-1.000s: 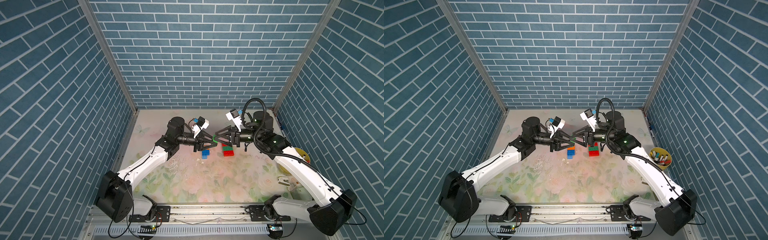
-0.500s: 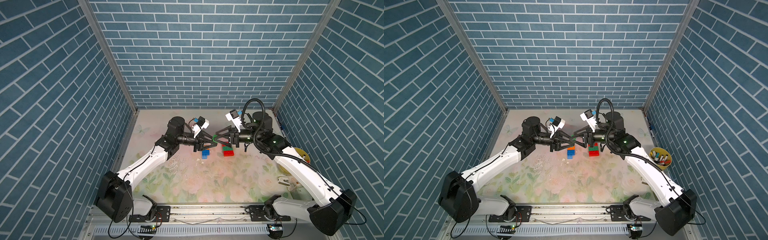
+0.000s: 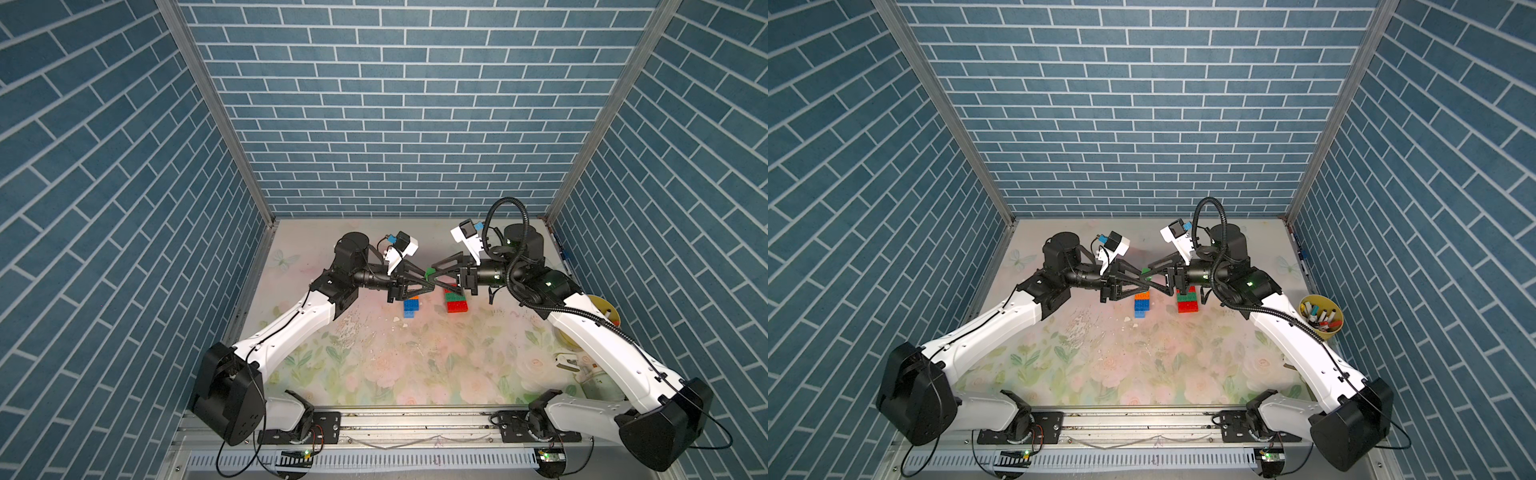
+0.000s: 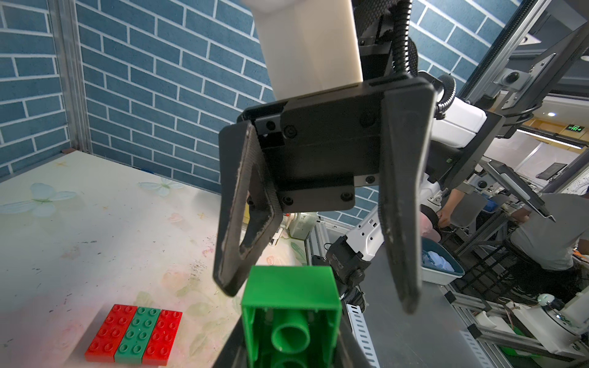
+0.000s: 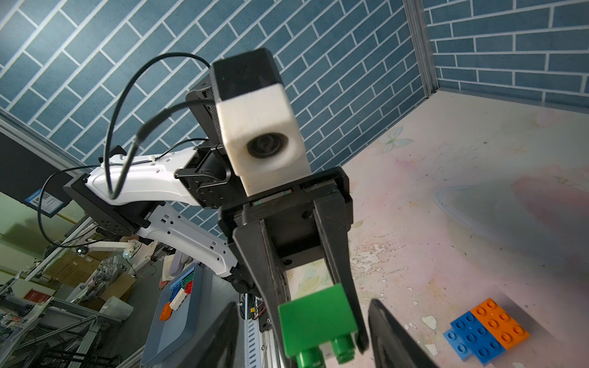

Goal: Assemble a rectangle with lego
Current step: Pick up the lego brick from the center of the board.

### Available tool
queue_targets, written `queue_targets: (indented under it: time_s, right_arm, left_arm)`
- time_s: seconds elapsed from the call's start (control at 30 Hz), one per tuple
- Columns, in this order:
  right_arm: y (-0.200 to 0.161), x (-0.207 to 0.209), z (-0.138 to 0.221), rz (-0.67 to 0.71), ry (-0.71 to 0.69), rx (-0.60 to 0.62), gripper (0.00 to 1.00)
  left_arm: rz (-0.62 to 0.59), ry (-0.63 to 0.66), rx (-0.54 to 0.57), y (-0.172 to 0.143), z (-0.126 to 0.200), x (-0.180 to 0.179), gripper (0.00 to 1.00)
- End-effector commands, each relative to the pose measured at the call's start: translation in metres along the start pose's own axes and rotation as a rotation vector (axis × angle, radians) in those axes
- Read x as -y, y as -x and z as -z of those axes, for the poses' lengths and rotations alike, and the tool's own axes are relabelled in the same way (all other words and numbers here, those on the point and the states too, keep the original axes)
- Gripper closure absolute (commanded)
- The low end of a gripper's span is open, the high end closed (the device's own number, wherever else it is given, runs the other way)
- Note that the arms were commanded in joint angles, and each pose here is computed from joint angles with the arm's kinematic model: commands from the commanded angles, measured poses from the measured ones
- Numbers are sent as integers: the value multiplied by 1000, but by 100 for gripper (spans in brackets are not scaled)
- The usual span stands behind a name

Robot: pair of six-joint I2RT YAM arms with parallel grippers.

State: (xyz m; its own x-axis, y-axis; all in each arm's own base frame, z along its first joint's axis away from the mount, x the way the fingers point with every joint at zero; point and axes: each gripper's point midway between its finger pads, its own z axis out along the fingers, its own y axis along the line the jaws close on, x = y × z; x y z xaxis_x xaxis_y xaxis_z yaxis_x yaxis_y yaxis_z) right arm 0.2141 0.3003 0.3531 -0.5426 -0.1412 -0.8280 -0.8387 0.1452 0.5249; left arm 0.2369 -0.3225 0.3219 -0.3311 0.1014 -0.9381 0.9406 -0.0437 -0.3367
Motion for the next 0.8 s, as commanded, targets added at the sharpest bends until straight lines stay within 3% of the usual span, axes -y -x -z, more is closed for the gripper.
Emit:
queue_targets:
  time_s: [0.0, 0.2, 0.27, 0.4, 0.5, 0.6, 0.67, 0.77]
  right_arm:
    - [-3, 6, -4, 12, -8, 1, 39]
    - [2, 10, -6, 2, -23, 16, 46]
    - [3, 11, -6, -4, -24, 20, 52]
    - [5, 13, -6, -18, -35, 28, 77]
    - [6, 20, -5, -42, -81, 36, 81]
    - [5, 37, -2, -97, -189, 34, 81]
    - [3, 53, 2, -162, -288, 21, 82]
    - [-8, 85, 15, -312, -493, 3, 83]
  left_arm:
    - [-58, -9, 24, 18, 4, 12, 82]
    - [-53, -7, 21, 16, 2, 12, 82]
    - [-53, -8, 21, 16, 2, 13, 82]
    - [-55, 8, 27, 16, 1, 10, 82]
    - [-63, 84, 56, 23, 3, -1, 79]
    - [-89, 209, 108, 33, 10, -16, 62]
    - [-106, 287, 144, 39, 17, -22, 40]
    - [-152, 436, 190, 47, 35, -30, 20]
